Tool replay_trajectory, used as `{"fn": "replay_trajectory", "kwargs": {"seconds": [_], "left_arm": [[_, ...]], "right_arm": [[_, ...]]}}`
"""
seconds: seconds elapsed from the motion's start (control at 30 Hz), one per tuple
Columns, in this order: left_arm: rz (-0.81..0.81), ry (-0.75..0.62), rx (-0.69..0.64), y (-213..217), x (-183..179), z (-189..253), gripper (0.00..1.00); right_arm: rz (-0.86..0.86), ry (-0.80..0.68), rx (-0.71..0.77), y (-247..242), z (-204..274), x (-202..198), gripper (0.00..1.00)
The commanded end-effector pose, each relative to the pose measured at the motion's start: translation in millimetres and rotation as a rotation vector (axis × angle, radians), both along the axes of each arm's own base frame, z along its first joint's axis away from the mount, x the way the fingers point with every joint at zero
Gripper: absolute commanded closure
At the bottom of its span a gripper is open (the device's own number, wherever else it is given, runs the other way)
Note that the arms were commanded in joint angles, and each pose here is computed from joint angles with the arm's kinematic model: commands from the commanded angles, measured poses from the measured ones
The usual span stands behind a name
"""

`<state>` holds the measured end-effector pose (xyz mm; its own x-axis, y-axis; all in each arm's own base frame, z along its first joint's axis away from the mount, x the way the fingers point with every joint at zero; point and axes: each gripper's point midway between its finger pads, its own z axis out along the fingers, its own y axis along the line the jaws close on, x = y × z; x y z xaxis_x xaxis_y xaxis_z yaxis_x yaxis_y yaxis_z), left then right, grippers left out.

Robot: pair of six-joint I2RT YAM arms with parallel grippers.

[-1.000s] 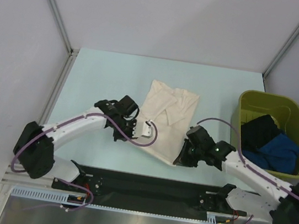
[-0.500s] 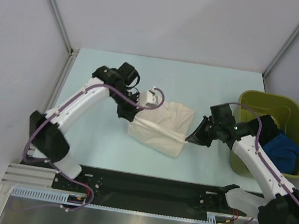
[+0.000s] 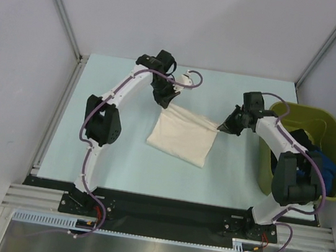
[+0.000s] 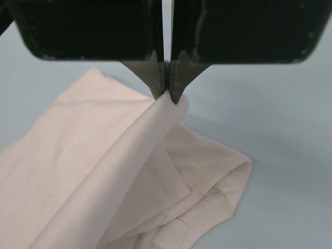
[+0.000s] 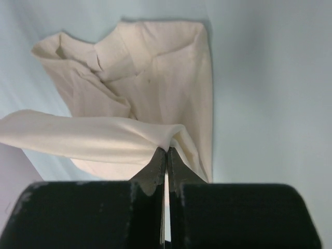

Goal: Fold and stack the t-shirts
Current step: Fold the tshirt

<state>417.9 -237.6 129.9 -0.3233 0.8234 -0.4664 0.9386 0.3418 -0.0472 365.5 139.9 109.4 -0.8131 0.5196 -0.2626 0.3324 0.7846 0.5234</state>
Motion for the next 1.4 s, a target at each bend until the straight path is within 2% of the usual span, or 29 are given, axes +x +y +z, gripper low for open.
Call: {"fn": "replay_trajectory", "kwargs": {"seconds": [0.0,0.13,0.17,0.2,0.27,0.3,0.33,0.43,0.5,0.53,0.57,0.63,0.67,0.77,0.83,1.03,1.23,1.37], "left_arm": [[0.093,-0.094,0.057,19.3,33.6,1.7,1.0],[0.129,-0.115,0.043,12.9,50.1,-15.0,1.0],[0.159,-0.123,0.045,13.1,54.9,-17.6,0.99],[0.179,-0.134,0.041,12.2,59.7,-19.7,0.83],[0.257,-0.19,0.027,10.2,79.0,-23.0,0.51],[0.288,-0.218,0.016,9.1,86.9,-21.8,0.2],[0.321,-0.276,-0.014,5.9,102.7,-15.6,0.19],[0.453,-0.346,-0.083,12.2,124.7,15.3,0.17],[0.514,-0.286,-0.177,17.0,120.8,26.8,0.17],[0.533,-0.236,-0.189,20.0,110.6,14.7,0.18],[0.549,-0.21,-0.233,19.2,100.6,24.0,0.19],[0.537,-0.149,-0.26,15.4,82.3,13.1,0.22],[0.556,-0.071,-0.244,17.3,64.0,-9.2,0.23],[0.583,0.029,-0.249,17.1,37.4,-29.3,0.22],[0.62,0.062,-0.248,18.8,31.0,-42.3,0.21],[0.689,0.212,-0.318,0.8,21.5,-67.8,0.21],[0.731,0.394,-0.3,-8.0,-1.5,-107.4,0.36],[0.757,0.431,-0.302,-11.9,-3.7,-119.8,0.41]], "right_arm": [[-0.045,-0.054,-0.084,-21.8,-1.9,33.1,1.0],[-0.055,-0.037,-0.079,-19.4,-15.0,48.2,1.0],[-0.059,-0.048,-0.081,-18.9,-13.5,53.7,0.93],[-0.067,-0.038,-0.091,-20.9,-19.3,56.6,0.84],[-0.112,-0.053,-0.14,-31.1,-18.7,67.0,0.55],[-0.132,-0.059,-0.16,-36.0,-18.4,71.0,0.49],[-0.168,-0.073,-0.188,-45.7,-14.7,76.4,0.45],[-0.174,-0.212,-0.171,-43.1,29.1,91.2,0.43],[-0.14,-0.278,-0.229,-35.9,44.5,87.5,0.43],[-0.141,-0.309,-0.259,-36.3,56.0,82.4,0.44],[-0.106,-0.289,-0.273,-26.9,49.1,71.7,0.44],[-0.075,-0.233,-0.277,-21.5,30.2,51.3,0.44],[-0.065,-0.199,-0.274,-19.8,21.4,42.6,0.43],[-0.038,-0.149,-0.267,-8.5,2.1,23.3,0.36],[-0.006,-0.128,-0.261,2.4,-8.1,12.1,0.33],[0.027,-0.108,-0.254,11.5,-18.8,-9.1,0.34],[-0.022,-0.141,-0.268,-8.1,-7.2,-25.2,0.34],[-0.07,-0.167,-0.27,-24.5,4.7,-31.4,0.34]]}}
